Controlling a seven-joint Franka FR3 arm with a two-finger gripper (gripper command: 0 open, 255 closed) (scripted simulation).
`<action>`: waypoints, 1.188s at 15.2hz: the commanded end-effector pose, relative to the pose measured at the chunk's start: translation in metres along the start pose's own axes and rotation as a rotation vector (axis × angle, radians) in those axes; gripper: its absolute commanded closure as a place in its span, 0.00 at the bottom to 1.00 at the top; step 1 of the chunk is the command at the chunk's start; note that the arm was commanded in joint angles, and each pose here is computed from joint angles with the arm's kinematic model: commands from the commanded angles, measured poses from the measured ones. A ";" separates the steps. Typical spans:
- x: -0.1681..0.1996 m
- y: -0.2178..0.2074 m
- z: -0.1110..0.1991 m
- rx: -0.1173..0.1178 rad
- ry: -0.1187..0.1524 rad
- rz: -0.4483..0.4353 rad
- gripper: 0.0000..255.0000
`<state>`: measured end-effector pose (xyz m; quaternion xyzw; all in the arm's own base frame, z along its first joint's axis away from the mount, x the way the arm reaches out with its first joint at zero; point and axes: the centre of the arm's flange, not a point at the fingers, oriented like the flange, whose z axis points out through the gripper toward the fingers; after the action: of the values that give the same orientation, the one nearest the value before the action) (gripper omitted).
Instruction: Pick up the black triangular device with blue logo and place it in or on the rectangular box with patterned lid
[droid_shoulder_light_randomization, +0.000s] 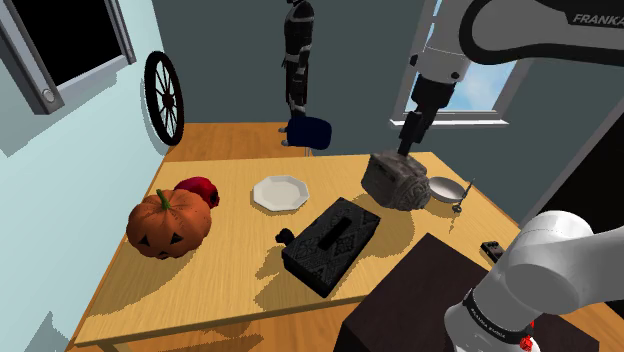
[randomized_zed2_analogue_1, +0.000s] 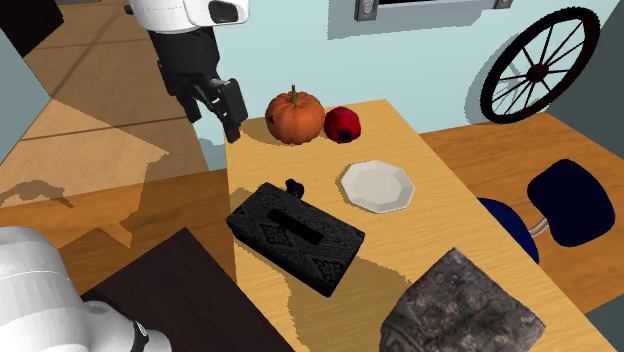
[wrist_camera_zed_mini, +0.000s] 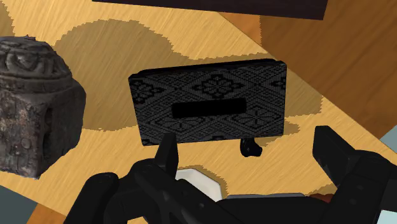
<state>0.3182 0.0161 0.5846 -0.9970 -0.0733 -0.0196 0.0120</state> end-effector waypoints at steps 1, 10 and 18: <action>0.000 0.000 0.000 0.000 0.000 0.000 0.00; 0.058 -0.022 0.100 -0.006 0.012 -0.010 0.00; 0.111 -0.041 0.189 -0.012 0.022 -0.019 0.00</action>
<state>0.4216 0.0730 0.4115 -0.9962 -0.0823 -0.0292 0.0066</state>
